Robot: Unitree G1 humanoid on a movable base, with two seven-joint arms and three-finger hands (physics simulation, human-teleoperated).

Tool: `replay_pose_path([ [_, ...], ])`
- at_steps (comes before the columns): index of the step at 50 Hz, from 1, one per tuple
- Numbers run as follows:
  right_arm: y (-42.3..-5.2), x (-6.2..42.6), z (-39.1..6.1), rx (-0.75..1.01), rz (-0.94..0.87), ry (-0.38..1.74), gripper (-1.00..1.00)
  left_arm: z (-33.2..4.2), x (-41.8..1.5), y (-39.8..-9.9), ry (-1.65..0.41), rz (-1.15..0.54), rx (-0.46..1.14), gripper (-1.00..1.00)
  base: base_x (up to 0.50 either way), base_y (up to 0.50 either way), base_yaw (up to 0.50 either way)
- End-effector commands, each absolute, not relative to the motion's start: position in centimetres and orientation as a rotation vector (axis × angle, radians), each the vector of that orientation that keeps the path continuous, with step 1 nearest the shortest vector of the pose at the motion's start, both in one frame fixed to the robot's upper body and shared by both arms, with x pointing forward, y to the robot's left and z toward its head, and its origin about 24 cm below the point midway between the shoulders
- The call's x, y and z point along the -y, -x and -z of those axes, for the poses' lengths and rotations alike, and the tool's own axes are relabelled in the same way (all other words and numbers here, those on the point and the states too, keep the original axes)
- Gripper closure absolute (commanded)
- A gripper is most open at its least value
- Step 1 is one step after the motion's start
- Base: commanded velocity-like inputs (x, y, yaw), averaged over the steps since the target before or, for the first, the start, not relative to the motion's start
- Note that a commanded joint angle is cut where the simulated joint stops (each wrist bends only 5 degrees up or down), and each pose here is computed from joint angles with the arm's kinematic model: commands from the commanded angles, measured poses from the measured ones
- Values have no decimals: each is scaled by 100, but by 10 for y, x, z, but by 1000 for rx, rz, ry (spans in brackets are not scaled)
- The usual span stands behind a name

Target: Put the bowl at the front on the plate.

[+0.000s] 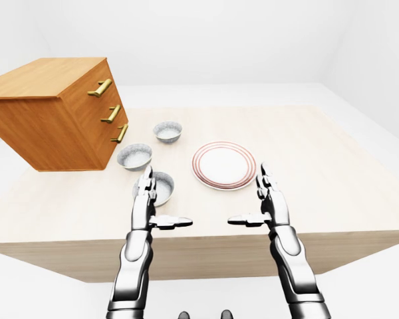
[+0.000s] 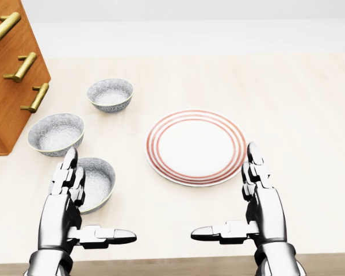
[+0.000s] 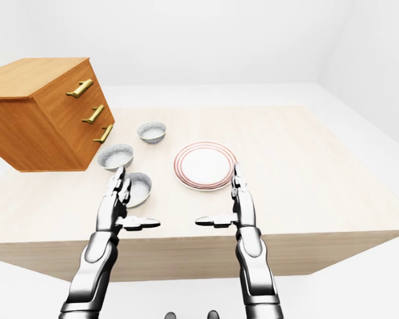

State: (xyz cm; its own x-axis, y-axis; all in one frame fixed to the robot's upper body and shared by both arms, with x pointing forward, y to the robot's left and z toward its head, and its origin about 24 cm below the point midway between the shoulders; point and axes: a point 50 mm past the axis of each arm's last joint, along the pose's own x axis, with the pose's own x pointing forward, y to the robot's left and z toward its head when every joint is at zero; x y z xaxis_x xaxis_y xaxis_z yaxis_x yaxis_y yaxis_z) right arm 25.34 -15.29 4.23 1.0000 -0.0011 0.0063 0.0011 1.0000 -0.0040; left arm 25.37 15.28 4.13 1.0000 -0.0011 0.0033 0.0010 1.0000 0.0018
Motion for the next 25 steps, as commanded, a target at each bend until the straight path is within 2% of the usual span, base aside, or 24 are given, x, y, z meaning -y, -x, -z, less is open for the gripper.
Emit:
replay_pose_path([
  [1,-253,159,-43,13,5,15,-100,-41,-160,-253,-6,0,18,-100,0,0,0],
  [18,-254,160,-42,-2,15,21,-100,-52,-165,-252,30,-52,62,-100,0,0,0],
  [25,-254,160,-41,-2,20,24,-100,-53,-171,-257,45,-133,59,-100,0,0,0],
])
